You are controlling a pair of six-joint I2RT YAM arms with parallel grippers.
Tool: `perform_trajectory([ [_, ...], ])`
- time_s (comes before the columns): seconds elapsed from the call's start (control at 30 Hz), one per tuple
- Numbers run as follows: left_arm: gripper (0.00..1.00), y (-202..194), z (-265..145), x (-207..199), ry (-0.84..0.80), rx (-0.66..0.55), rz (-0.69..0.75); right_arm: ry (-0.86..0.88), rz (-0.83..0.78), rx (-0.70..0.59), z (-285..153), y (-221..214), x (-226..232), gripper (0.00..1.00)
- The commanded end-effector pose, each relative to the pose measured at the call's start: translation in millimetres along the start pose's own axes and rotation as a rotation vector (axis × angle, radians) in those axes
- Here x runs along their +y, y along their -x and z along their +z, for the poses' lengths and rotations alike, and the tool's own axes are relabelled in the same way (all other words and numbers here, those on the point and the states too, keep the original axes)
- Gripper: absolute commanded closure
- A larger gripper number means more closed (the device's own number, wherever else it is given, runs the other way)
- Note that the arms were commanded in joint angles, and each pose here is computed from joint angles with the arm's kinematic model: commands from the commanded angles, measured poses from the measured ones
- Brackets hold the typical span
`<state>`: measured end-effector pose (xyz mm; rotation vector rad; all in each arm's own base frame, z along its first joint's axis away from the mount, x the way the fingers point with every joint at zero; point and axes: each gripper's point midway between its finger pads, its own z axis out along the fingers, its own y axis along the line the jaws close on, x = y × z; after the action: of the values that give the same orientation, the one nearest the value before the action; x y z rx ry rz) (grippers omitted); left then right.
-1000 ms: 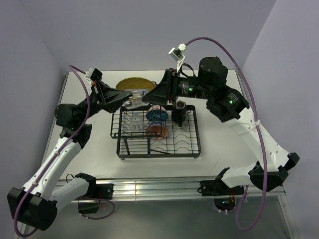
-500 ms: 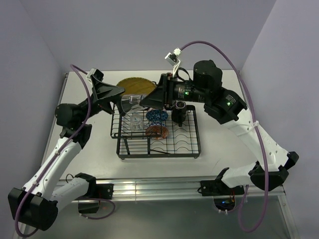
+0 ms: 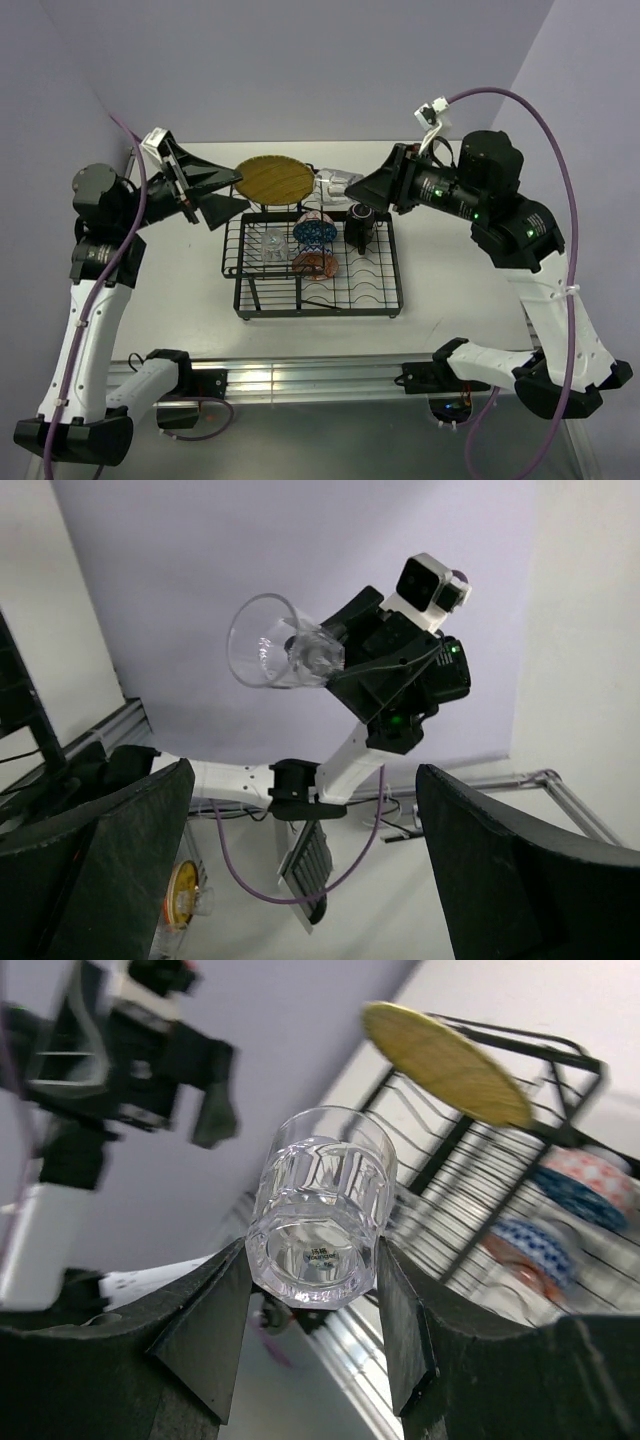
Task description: Load the mixed dishes into the dish rack
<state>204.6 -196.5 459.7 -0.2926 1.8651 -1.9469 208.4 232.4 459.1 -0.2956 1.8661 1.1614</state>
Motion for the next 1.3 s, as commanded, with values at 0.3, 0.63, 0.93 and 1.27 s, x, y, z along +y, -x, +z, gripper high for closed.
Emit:
perform_trajectory([
  [0.3, 0.01, -0.5, -21.0, -21.0, 0.157, -0.078, 0.261, -0.560, 0.013, 0.246, -3.0, -95.8, -151.8, 1.00],
  [0.63, 0.01, -1.3, -29.7, -25.8, 0.213, -0.129, 0.306, -0.764, 0.001, 0.381, 5.8, -159.1, -229.5, 1.00],
  [0.93, 0.01, 24.7, -59.1, 19.1, 0.519, -0.328, 0.305, -0.944, -0.025, 0.463, 10.5, -188.0, -282.4, 1.00],
  [1.27, 0.01, 20.4, -78.4, 37.6, 0.601, -0.392, 0.317, -1.041, -0.053, 0.506, 19.3, -210.0, -320.2, 1.00],
])
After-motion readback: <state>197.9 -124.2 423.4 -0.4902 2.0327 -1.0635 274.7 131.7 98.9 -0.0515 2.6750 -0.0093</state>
